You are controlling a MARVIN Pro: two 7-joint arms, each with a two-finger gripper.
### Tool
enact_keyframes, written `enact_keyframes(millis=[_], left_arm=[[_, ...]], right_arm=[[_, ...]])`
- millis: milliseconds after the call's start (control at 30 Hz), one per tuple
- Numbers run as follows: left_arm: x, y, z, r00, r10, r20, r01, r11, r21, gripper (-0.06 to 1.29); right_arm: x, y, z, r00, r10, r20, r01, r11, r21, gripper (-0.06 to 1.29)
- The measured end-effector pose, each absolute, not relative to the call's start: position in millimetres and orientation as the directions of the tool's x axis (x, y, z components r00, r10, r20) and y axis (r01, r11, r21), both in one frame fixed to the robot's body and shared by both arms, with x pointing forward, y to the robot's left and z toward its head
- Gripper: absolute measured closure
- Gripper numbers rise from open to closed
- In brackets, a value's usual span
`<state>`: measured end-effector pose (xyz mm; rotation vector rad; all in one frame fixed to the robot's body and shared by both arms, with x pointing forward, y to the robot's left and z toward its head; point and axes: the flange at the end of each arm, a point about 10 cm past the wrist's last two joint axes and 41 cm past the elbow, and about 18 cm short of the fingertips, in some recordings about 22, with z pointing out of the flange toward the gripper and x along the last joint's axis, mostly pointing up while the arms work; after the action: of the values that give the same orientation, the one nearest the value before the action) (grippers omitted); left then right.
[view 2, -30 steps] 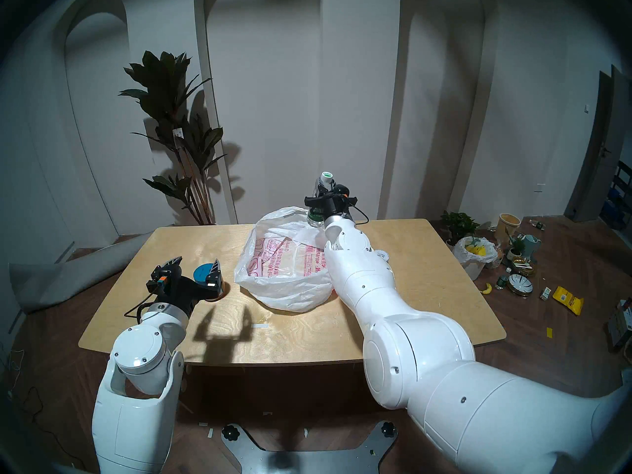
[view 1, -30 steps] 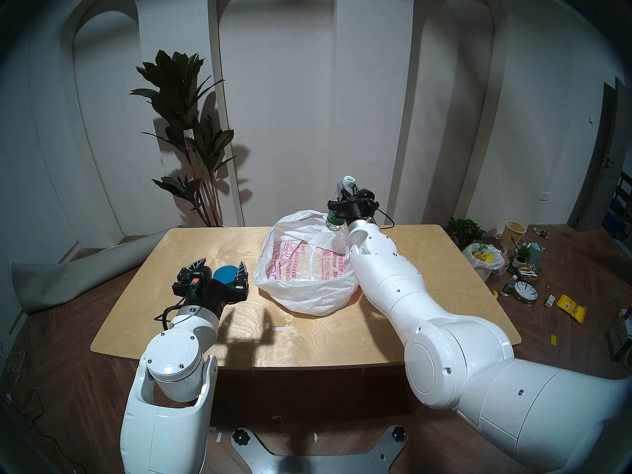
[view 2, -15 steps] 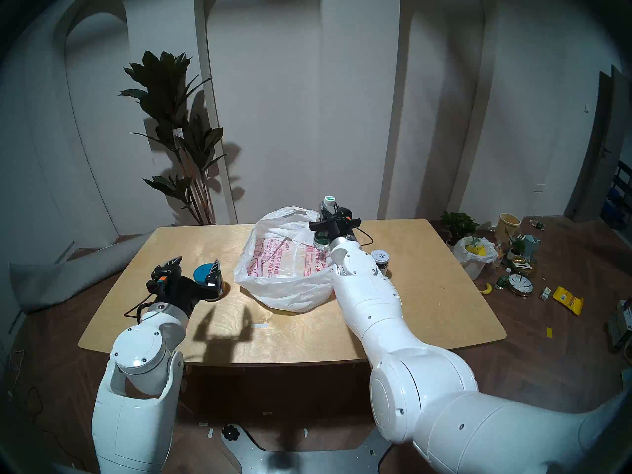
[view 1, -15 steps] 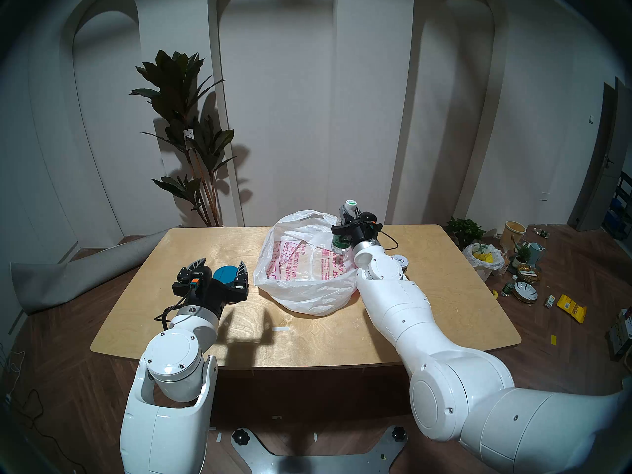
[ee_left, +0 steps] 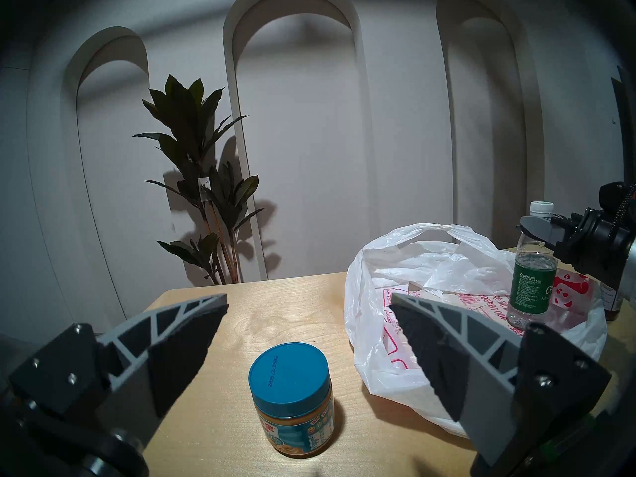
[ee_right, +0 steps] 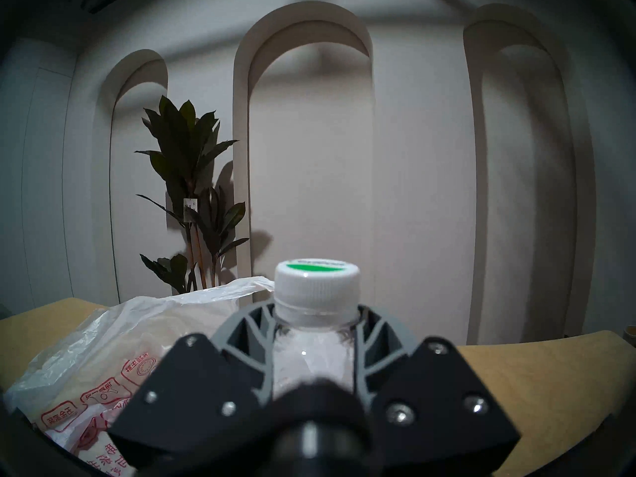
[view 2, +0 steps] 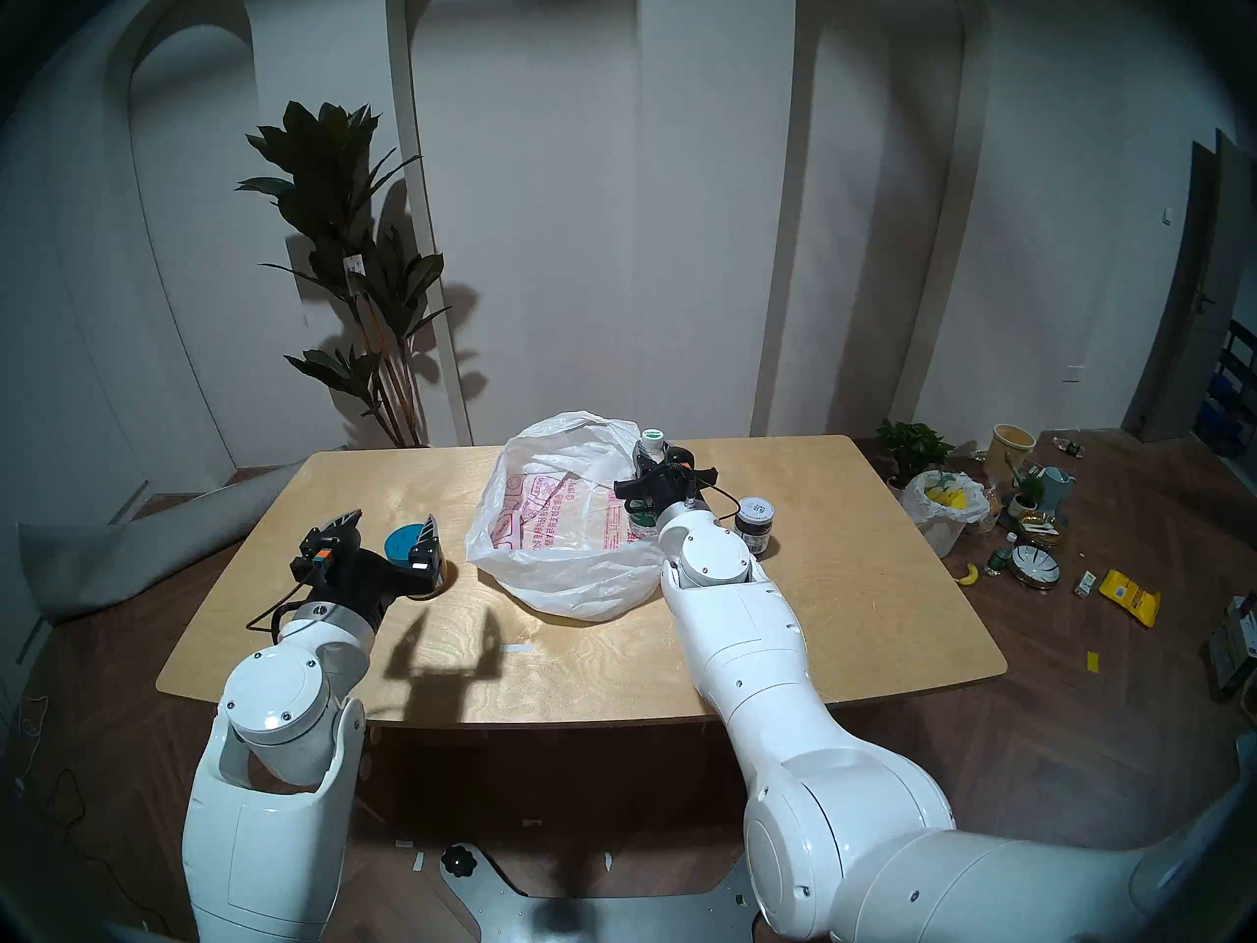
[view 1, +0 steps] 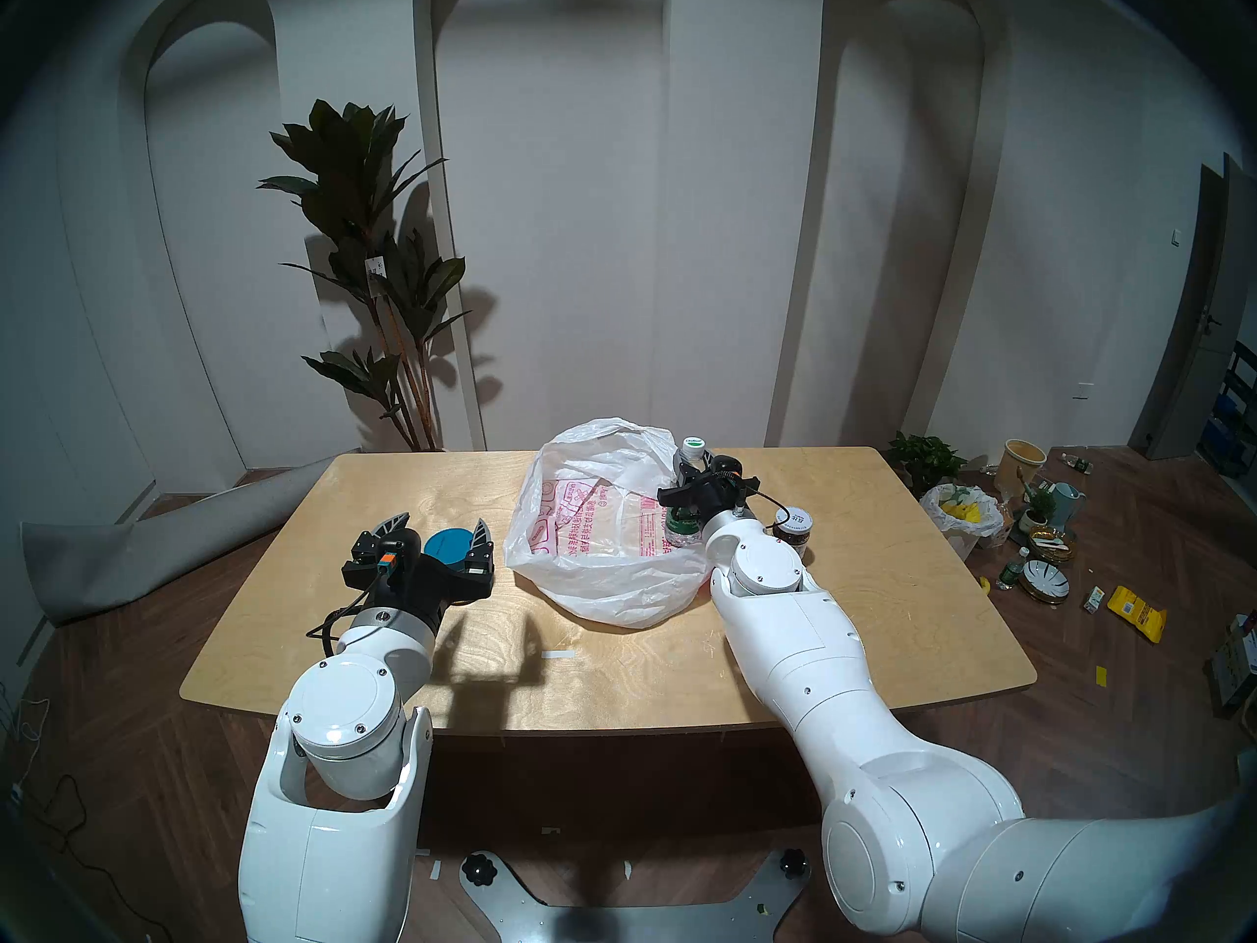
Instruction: Bag the groceries: heavy items first, fragile items on top
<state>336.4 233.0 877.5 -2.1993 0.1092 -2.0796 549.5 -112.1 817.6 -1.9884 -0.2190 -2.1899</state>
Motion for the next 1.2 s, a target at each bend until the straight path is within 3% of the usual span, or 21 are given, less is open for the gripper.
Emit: enact_keyframes(millis=[1200], left_arm=[[336.2,233.0,877.5,0.057,-0.130,0.990,0.025,-0.991,-0.131,-0.02]], right_arm=[[542.2,-75.6,818.0,-0.090,-0.017,0.996,0.257,-0.966,0.007,0.93]])
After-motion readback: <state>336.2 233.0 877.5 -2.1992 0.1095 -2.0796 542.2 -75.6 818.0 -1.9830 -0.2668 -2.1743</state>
